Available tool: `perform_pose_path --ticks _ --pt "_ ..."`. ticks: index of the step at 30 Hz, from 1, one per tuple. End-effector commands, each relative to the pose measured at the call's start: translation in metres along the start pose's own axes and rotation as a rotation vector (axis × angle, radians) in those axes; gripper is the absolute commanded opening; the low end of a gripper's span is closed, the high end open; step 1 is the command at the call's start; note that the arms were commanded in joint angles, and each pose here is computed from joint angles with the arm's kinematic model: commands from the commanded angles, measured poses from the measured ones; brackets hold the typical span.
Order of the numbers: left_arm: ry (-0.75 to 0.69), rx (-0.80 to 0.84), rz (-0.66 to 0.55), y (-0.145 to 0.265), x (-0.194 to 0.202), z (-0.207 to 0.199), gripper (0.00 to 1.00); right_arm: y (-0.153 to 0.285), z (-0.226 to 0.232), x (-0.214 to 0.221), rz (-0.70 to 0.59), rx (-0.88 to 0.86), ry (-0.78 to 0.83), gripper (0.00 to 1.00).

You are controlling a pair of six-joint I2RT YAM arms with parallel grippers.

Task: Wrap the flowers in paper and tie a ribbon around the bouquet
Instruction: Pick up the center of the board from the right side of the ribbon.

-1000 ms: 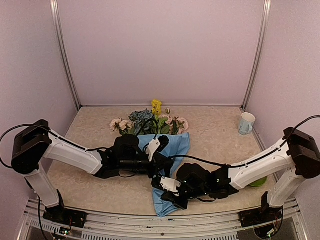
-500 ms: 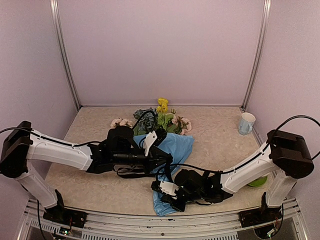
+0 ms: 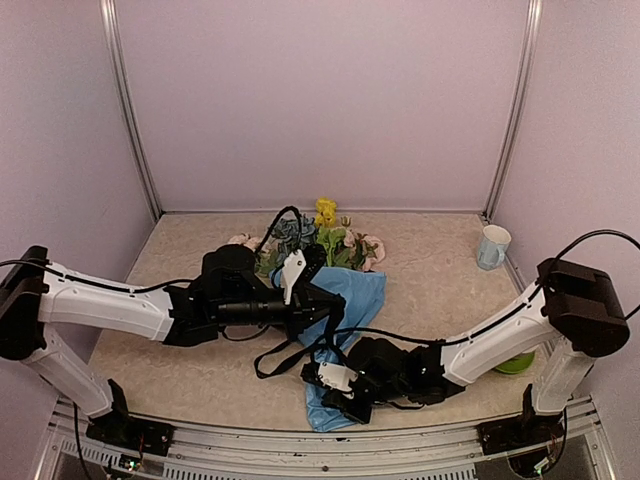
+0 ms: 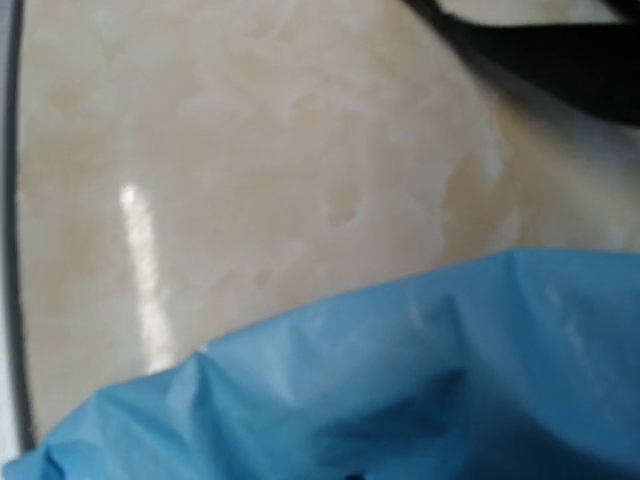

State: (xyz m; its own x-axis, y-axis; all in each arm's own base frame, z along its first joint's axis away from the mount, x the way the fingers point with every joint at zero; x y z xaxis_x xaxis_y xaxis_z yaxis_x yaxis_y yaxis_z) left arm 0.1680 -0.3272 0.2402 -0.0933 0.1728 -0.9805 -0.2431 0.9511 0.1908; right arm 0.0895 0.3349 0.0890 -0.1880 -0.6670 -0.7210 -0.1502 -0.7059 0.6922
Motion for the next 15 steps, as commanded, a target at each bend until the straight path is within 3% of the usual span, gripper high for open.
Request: perform_pose_path --ticks 1,11,14,15 --pt "0.033 -0.051 -0.009 -0.009 0.018 0.013 0.00 0.020 0.008 -0.008 0.045 -0.064 0.017 0.17" --pt "0.070 -0.033 0.010 -0.017 0.029 0.018 0.00 0.093 0.024 -0.069 -0.286 -0.245 0.069 0.30" --pt "0.070 -0.045 0.002 -0.014 0.026 0.019 0.00 0.116 0.012 -0.071 -0.359 -0.146 0.006 0.31" --pt "0.072 -0.049 -0.002 -0.013 0.025 0.019 0.00 0.127 0.003 -0.071 -0.399 -0.070 -0.046 0.39"
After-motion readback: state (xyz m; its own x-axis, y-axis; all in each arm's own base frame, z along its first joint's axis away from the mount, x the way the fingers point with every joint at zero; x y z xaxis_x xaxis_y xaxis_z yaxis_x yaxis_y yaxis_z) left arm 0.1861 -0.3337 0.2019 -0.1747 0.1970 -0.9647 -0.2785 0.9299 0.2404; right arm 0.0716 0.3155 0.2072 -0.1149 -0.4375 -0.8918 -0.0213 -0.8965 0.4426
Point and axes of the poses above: each gripper's point midway between its finger pads, its own y axis back along the fingers, its own z axis along the line the jaws close on, x = y × z, the point moved 10 cm from there along y, back along the fingers, and after that the axes turned 2 degrees about -y, right-handed, at the moved point
